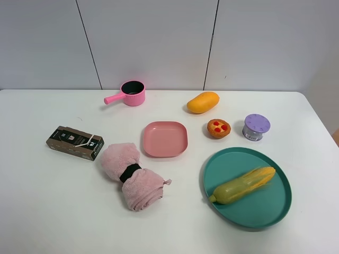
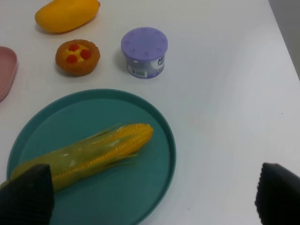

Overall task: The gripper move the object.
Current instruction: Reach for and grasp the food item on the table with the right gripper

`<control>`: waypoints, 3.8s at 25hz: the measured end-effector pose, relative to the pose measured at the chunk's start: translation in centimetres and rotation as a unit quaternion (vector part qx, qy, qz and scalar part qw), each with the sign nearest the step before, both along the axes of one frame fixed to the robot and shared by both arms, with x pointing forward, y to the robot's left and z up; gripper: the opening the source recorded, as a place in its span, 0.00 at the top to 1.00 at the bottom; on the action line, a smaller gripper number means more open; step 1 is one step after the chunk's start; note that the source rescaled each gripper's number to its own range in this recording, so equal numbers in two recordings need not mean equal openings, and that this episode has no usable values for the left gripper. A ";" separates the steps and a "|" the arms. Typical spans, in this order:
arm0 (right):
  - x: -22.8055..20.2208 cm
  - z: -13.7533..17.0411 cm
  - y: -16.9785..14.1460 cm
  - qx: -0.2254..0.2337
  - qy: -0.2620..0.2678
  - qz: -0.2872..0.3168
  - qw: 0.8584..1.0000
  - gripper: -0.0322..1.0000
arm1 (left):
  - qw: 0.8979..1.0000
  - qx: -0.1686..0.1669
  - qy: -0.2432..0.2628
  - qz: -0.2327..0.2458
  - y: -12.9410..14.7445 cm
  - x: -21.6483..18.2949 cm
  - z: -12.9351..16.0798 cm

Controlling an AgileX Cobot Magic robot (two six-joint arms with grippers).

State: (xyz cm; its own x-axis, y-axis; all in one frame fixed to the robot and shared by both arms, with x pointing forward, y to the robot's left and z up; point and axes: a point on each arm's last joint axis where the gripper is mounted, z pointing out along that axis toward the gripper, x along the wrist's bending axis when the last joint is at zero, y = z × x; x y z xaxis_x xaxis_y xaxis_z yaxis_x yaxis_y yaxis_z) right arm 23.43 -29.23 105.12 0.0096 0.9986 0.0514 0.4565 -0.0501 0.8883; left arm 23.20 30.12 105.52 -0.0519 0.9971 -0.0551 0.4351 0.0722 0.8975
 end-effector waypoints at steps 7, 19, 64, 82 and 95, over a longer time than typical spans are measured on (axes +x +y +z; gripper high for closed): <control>-0.4 1.0 0.0 -0.001 -0.022 -0.001 1.000 0.03 | 1.000 0.000 0.000 0.000 0.0 0.0 0.0; 8.8 13.3 -0.5 -0.127 0.034 0.070 0.989 0.03 | 1.000 0.000 0.000 0.000 0.0 0.0 0.0; 41.0 -2.8 11.5 -0.441 0.195 0.466 0.742 0.08 | 1.000 0.000 0.000 0.000 0.0 0.0 0.0; 39.9 -3.5 11.8 -0.349 0.263 0.450 0.779 0.08 | 1.000 0.000 0.000 0.000 0.0 0.0 0.0; 41.7 -11.0 12.3 -0.320 0.327 0.447 0.768 0.08 | 1.000 0.000 0.000 0.000 0.0 0.0 0.0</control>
State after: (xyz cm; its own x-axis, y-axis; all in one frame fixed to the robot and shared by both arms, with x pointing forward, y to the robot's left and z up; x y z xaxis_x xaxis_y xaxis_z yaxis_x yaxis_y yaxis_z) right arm 65.17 -16.91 94.14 -0.8806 0.4394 -0.1775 0.4133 0.8954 0.1658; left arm 23.20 30.12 105.52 -0.0519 0.9971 -0.0551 0.4351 0.0722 0.8975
